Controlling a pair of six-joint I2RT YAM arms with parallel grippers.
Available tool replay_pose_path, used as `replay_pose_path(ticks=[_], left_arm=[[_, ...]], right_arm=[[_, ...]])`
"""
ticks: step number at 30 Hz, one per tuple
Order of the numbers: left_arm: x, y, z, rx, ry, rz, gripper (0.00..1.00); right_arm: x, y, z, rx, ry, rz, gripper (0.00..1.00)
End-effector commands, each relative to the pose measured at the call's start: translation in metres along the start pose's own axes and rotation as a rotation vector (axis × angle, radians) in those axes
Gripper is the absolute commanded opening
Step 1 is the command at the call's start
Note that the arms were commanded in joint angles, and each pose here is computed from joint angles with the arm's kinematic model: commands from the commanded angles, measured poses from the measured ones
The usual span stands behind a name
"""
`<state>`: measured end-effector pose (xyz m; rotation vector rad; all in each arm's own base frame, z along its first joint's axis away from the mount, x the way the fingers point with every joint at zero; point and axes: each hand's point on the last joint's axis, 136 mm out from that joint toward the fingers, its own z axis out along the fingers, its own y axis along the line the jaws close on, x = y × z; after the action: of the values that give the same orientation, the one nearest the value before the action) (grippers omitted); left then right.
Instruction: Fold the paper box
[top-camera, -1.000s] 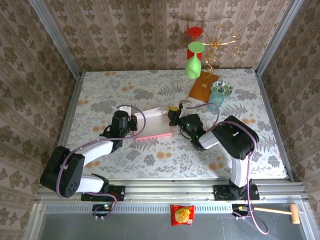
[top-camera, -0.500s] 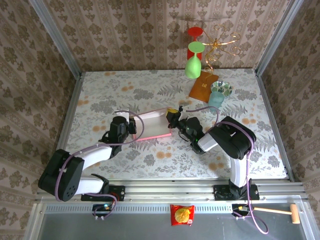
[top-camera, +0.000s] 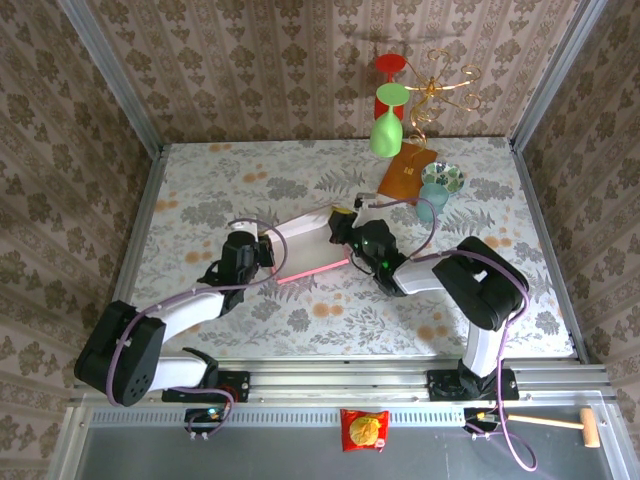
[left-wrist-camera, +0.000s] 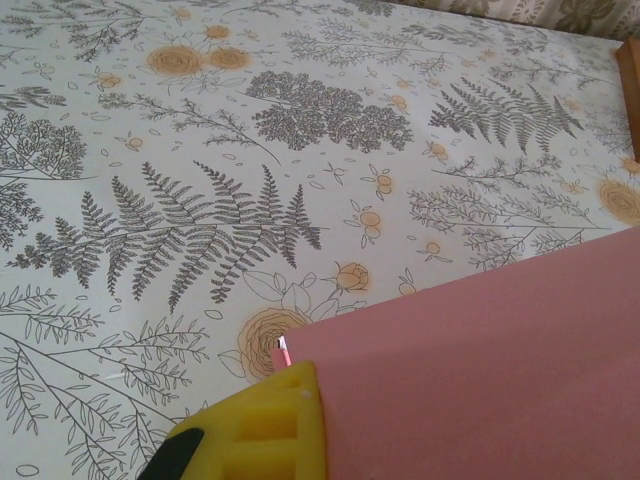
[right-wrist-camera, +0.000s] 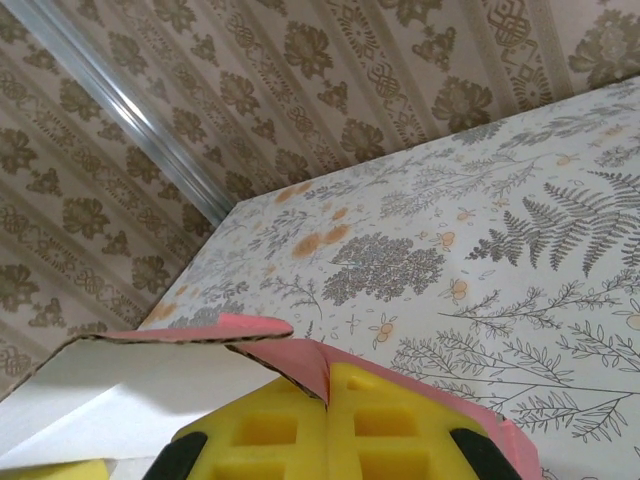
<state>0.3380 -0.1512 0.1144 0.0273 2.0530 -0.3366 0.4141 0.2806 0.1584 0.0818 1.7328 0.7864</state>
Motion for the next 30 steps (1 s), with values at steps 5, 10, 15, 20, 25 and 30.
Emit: replay_pose_path(ticks=[5,10,15,20,25,30], left_arm=[[-0.034,-0.035,0.0,0.126,-0.054,-0.107,0.0],[-0.031,-0.035,0.005,0.121,-0.044,-0.104,0.0],[-0.021,-0.033,0.006,0.119,-0.027,-0.09,0.0],[-0.007,-0.032,0.003,0.107,-0.02,-0.065,0.0],[0.007,-0.036,0.002,0.1,0.007,-0.026,0.0],[0.027,-0.039,0.0,0.069,0.046,0.037,0.0]], right_arm=[[0.035,-0.028,0.006,0.164,0.083,0.093,0.0],[0.05,-0.041,-0.001,0.195,0.1,0.083,0.01],[0.068,-0.052,-0.012,0.188,0.131,0.056,0.02],[0.075,-0.057,-0.024,0.195,0.153,0.054,0.07],[0.069,-0.06,-0.038,0.225,0.164,0.05,0.24],[0.061,-0.06,-0.052,0.299,0.205,0.062,0.36]])
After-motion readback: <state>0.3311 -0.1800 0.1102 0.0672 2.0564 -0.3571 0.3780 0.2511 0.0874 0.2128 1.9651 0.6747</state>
